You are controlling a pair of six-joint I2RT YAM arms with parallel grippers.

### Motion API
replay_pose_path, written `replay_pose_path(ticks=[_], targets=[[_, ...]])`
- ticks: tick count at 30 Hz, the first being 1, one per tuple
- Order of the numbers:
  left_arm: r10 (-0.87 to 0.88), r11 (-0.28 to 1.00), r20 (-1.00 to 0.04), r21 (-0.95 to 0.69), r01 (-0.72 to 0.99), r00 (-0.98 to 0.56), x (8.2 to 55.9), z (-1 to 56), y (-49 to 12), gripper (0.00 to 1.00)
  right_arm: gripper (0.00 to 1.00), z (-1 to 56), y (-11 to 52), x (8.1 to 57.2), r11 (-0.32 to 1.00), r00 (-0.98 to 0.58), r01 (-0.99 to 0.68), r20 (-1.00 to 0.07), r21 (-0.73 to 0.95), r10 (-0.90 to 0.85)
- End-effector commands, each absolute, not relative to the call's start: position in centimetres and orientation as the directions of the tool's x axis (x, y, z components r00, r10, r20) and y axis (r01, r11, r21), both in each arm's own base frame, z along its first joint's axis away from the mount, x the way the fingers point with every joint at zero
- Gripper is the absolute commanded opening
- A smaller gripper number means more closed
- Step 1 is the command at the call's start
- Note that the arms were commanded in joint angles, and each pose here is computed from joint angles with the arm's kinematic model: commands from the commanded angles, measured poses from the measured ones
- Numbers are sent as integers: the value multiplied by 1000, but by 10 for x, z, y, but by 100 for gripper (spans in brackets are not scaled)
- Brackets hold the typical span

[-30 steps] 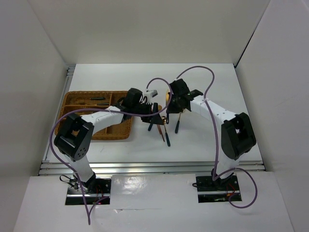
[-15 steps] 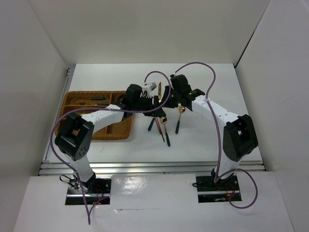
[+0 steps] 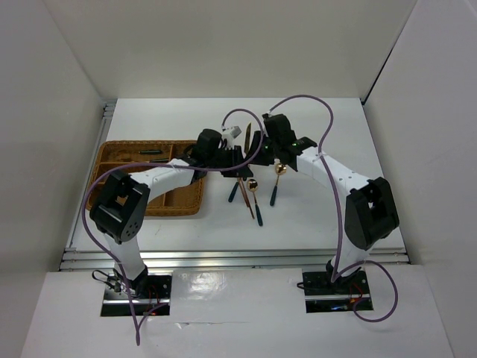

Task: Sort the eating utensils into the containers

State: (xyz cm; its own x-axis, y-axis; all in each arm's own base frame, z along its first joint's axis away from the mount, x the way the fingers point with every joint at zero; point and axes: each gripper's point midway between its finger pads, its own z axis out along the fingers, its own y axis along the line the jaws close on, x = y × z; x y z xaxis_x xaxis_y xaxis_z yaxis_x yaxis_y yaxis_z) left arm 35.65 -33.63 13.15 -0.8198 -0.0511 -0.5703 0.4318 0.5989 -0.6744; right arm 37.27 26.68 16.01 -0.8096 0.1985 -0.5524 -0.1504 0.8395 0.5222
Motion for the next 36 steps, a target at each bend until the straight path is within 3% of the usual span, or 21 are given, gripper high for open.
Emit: replay_pose_path(ticks=[1, 4, 14, 16, 20, 25, 29, 36], targets=[[-71, 565, -594, -686, 459, -801, 366, 147, -343, 20, 30, 197, 275, 380, 811, -756, -205, -615, 548, 225], [-122, 550, -563, -724, 417, -817, 370, 151, -328, 20, 46, 196, 272, 383, 825, -754, -186, -616, 534, 228], [-287, 630, -551, -725, 278, -784, 392, 160, -253, 20, 56, 254, 246, 390, 804, -653, -237, -702, 546, 284], [-385, 668, -533, -724, 171, -753, 402, 161, -224, 20, 57, 255, 244, 388, 802, -639, -252, -715, 542, 283], [-593, 679, -488, -730, -73, -640, 395, 153, -161, 20, 57, 242, 241, 389, 809, -664, -232, -695, 541, 275], [-810, 583, -486, -723, -371, -328, 377, 148, -76, 23, 57, 214, 232, 393, 821, -708, -197, -657, 536, 259], [-866, 482, -489, -765, -427, -101, 363, 159, -41, 24, 57, 191, 227, 394, 829, -741, -172, -625, 531, 246], [-900, 319, -431, -758, -568, 70, 362, 146, -4, 26, 57, 168, 220, 398, 832, -775, -157, -588, 533, 231]])
